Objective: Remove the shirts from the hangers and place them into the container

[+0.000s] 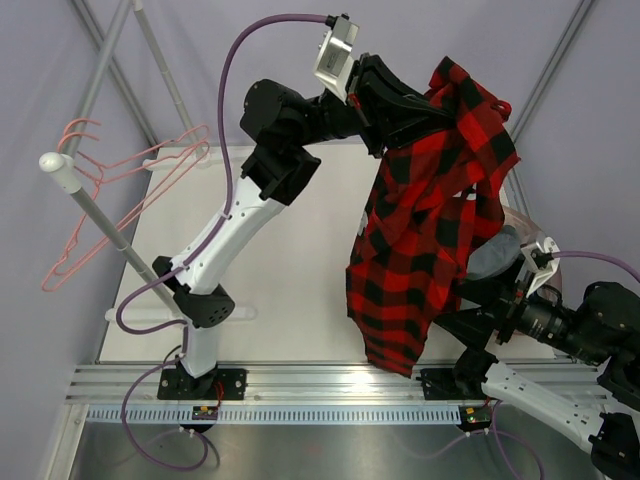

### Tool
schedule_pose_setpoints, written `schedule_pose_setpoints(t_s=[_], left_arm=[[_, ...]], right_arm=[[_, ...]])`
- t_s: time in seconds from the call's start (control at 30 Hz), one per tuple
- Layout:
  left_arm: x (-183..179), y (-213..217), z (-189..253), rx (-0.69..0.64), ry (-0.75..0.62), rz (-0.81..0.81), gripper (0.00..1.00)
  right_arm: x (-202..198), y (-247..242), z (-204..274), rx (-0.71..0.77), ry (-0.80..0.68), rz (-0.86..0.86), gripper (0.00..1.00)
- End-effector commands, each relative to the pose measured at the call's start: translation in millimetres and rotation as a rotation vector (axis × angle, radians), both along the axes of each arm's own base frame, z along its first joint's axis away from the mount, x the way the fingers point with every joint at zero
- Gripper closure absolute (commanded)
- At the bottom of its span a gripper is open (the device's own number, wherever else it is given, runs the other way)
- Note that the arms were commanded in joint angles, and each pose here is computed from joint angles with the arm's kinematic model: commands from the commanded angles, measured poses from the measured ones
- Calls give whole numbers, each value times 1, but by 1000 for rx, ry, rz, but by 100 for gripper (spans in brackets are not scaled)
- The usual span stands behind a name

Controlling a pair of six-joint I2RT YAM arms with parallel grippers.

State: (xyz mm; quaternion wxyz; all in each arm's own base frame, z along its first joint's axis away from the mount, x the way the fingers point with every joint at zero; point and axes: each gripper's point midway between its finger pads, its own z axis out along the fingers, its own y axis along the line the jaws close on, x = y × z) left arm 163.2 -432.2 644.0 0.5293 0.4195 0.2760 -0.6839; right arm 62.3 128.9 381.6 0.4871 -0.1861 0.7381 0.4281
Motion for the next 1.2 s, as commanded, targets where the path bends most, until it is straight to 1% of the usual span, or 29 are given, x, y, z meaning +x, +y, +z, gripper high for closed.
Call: schedule_pose_setpoints(t_s=[0.0,0.03,0.1,0.17,0.2,0.27,0.37,0.43,0.47,0.5,0.57,0.6,0.67,0.7,0.8,0.83,0.87,1.03,1.07,1.1,1.13,1.17], left_arm=[[8,33,33,-65,18,100,100],[13,32,31,-56,46,103,100],[19,29,25,-30,84,112,100],[20,27,24,-22,131,94,100],[21,27,23,-20,151,93,100],[24,25,22,-2,203,106,100],[26,24,20,14,243,147,100],[26,19,12,36,286,138,100],[21,20,14,34,284,129,100],[12,17,14,40,284,111,100],[3,16,15,43,285,111,100],[-8,13,17,42,285,90,100],[-19,12,19,40,288,80,100],[-30,13,23,35,290,64,100],[-38,17,29,25,334,51,100],[-38,17,29,26,362,40,100],[-42,18,31,21,365,28,100],[-55,20,35,13,383,-16,100],[-59,20,37,5,380,-27,100],[-60,21,37,3,388,-31,100],[-63,23,40,-4,385,-40,100],[-65,25,42,-10,385,-50,100]], right_arm=[[-19,2,17,62,-43,95,1],[-20,2,18,54,-47,102,1],[-11,11,12,-6,-39,109,0],[2,16,9,-50,-41,78,0],[17,17,8,-68,-56,23,1],[28,19,12,-75,-83,-9,1],[41,21,27,-56,-131,-53,1],[55,29,29,-87,-143,-77,1],[68,31,31,-106,-153,-115,0],[81,25,32,-122,-161,-190,0],[99,20,27,-151,-165,-285,1],[111,10,30,-146,-178,-381,0],[121,10,23,-159,-187,-418,1],[128,8,27,-142,-201,-457,1],[143,12,18,-148,-201,-514,1],[148,16,6,-158,-196,-521,0],[153,20,12,-121,-217,-530,1],[172,31,-8,-121,-217,-577,1],[175,37,-3,-87,-233,-571,1],[176,41,-2,-78,-239,-561,4],[179,45,-5,-78,-236,-560,11],[181,49,0,-56,-246,-561,38]])
